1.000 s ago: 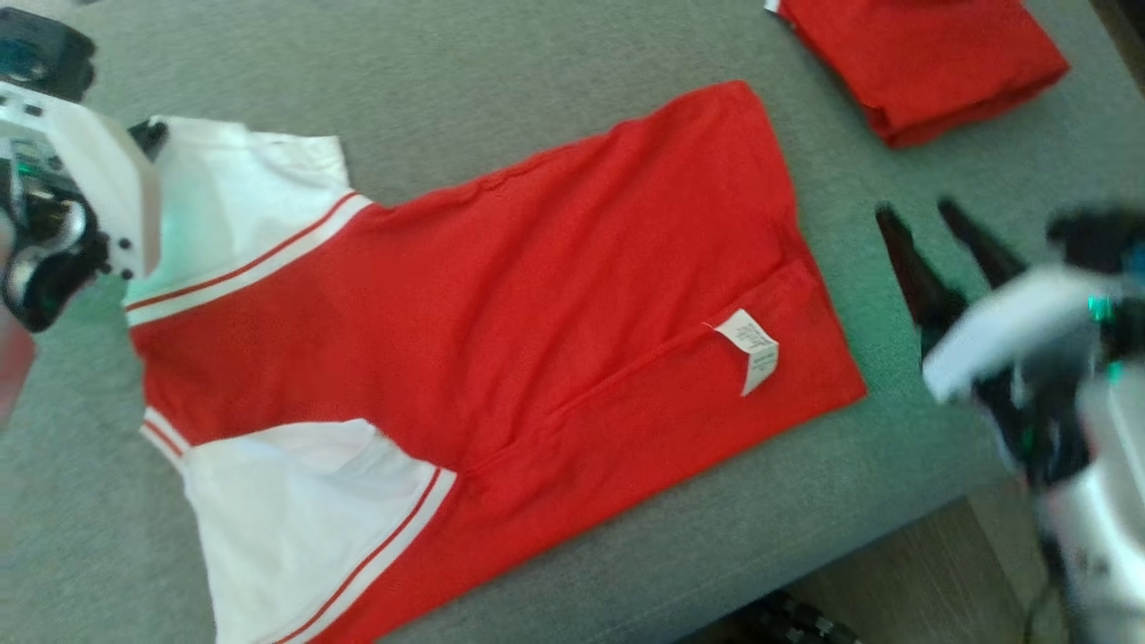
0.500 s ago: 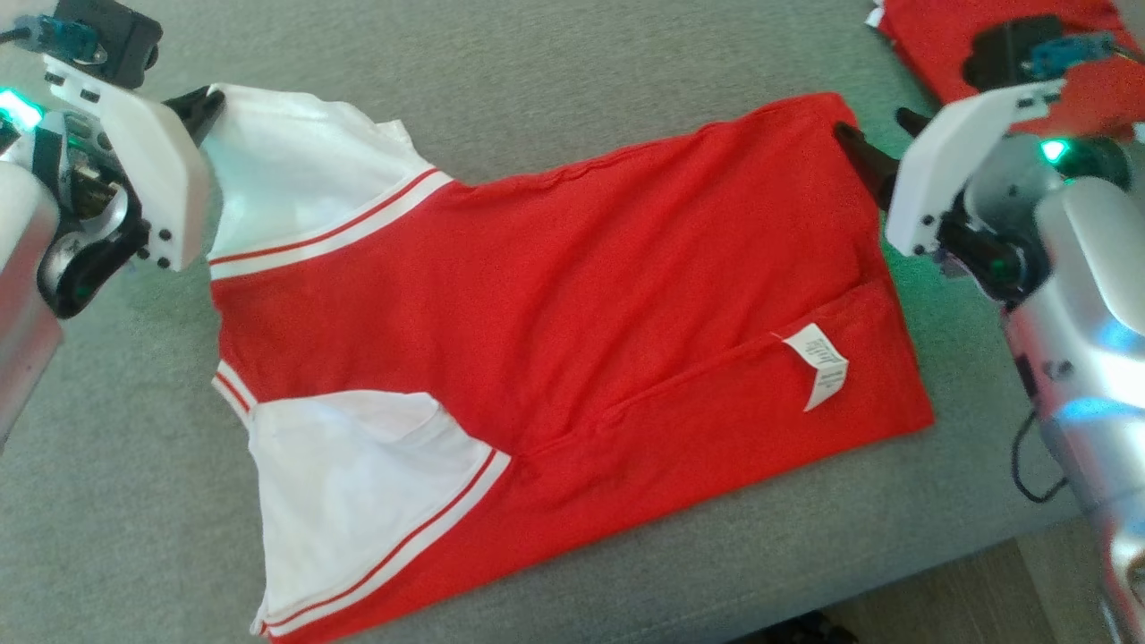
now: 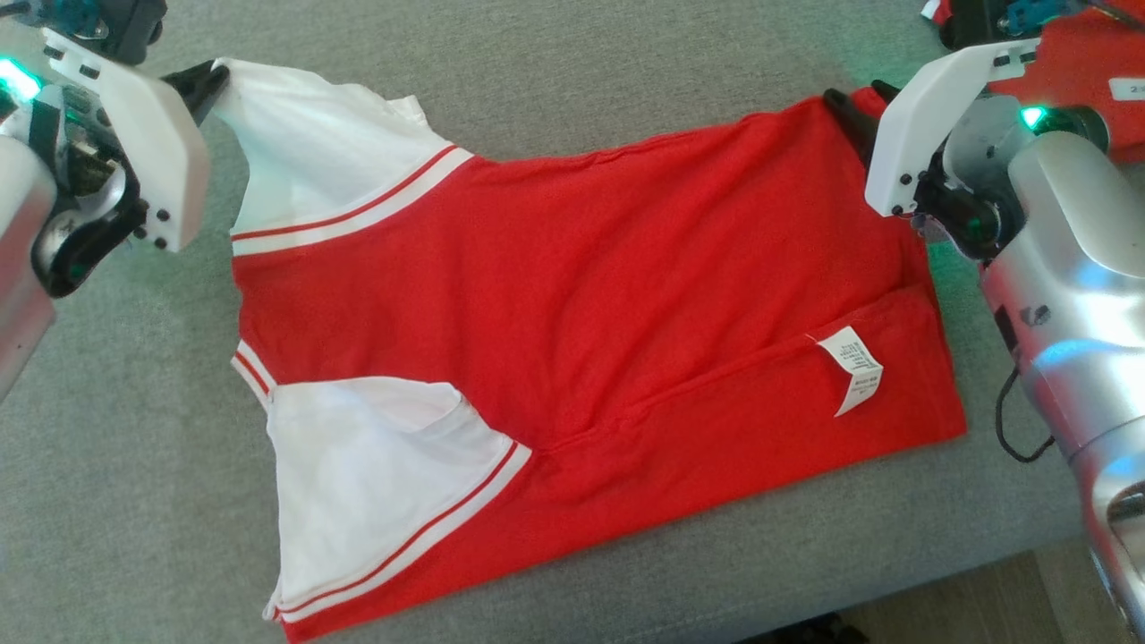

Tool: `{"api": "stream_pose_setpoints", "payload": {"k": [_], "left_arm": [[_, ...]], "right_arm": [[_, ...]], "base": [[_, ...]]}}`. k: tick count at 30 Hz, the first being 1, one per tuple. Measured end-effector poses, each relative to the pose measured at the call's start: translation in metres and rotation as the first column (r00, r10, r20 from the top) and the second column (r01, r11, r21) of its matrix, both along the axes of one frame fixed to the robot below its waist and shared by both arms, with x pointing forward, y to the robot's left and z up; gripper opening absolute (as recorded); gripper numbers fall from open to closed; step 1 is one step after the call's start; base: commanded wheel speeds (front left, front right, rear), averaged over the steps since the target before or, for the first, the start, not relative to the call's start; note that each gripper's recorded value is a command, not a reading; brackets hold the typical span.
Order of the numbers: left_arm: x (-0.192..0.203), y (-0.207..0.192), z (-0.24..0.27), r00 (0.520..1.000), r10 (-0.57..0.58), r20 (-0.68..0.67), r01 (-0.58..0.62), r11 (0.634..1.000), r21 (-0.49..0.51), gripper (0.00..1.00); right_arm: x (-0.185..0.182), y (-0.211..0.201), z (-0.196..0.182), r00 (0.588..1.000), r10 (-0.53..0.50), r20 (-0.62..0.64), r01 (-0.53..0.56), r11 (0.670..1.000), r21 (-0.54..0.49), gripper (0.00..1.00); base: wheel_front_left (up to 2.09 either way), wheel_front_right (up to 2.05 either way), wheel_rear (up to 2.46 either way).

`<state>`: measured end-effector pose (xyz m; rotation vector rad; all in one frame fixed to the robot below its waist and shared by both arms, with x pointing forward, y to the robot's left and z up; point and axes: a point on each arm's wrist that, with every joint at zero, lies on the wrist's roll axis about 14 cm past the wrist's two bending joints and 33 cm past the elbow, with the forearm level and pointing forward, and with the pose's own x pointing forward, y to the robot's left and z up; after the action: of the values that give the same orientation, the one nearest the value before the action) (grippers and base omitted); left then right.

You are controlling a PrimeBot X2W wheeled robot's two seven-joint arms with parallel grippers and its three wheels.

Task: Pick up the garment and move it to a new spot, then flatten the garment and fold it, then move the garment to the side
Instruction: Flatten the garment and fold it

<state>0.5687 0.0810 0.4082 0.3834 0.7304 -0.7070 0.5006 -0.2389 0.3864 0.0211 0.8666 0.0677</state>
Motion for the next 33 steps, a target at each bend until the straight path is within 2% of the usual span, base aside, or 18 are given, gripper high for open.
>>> {"api": "stream_pose_setpoints", "payload": {"k": [6,9,11,12,15,20,24,29,33], "left_arm": [[0.002,0.002,-0.001,1.000,0.005,-0.004,-0.005,1.000,-0.001,0.00],[0.004,0.003,-0.002,1.000,0.007,-0.002,-0.007,1.000,0.003,0.00],[0.003,0.004,-0.003,1.000,0.007,-0.006,-0.007,1.000,0.003,0.00],[0.002,0.004,-0.004,1.000,0.009,-0.009,-0.009,1.000,0.002,0.00],[0.001,0.006,-0.006,1.000,0.009,-0.014,-0.009,1.000,0.011,0.00],[0.006,0.006,0.000,1.000,0.010,0.006,-0.010,1.000,0.002,0.00],[0.010,0.000,0.008,0.998,-0.012,0.061,0.014,1.000,-0.026,0.00],[0.026,-0.005,0.035,0.979,-0.026,0.204,0.044,0.996,-0.080,0.00],[0.043,-0.005,0.068,0.937,-0.014,0.349,0.062,0.990,-0.126,0.00]], "right_arm": [[0.000,-0.003,-0.006,1.000,-0.009,-0.012,0.009,1.000,-0.008,0.49],[-0.001,-0.007,-0.008,1.000,-0.017,-0.020,0.017,1.000,-0.018,0.45],[0.000,-0.009,-0.007,0.999,-0.021,-0.024,0.021,1.000,-0.023,0.38],[0.000,-0.010,-0.007,1.000,-0.023,-0.019,0.022,0.999,-0.025,0.33],[0.000,-0.012,-0.009,0.999,-0.024,-0.027,0.024,0.999,-0.034,0.00],[0.000,-0.013,-0.010,0.999,-0.028,-0.038,0.026,0.999,-0.040,0.00],[0.005,-0.010,-0.006,1.000,-0.019,0.002,0.019,0.999,-0.038,0.00],[0.021,-0.006,0.011,0.996,-0.005,0.094,0.007,1.000,-0.027,0.00],[0.034,-0.007,0.032,0.981,-0.013,0.191,0.015,1.000,-0.011,0.00]], "base": [[0.00,0.00,0.00],[0.00,0.00,0.00],[0.00,0.00,0.00],[0.00,0.00,0.00],[0.00,0.00,0.00],[0.00,0.00,0.00],[0.00,0.00,0.00],[0.00,0.00,0.00],[0.00,0.00,0.00]]}}
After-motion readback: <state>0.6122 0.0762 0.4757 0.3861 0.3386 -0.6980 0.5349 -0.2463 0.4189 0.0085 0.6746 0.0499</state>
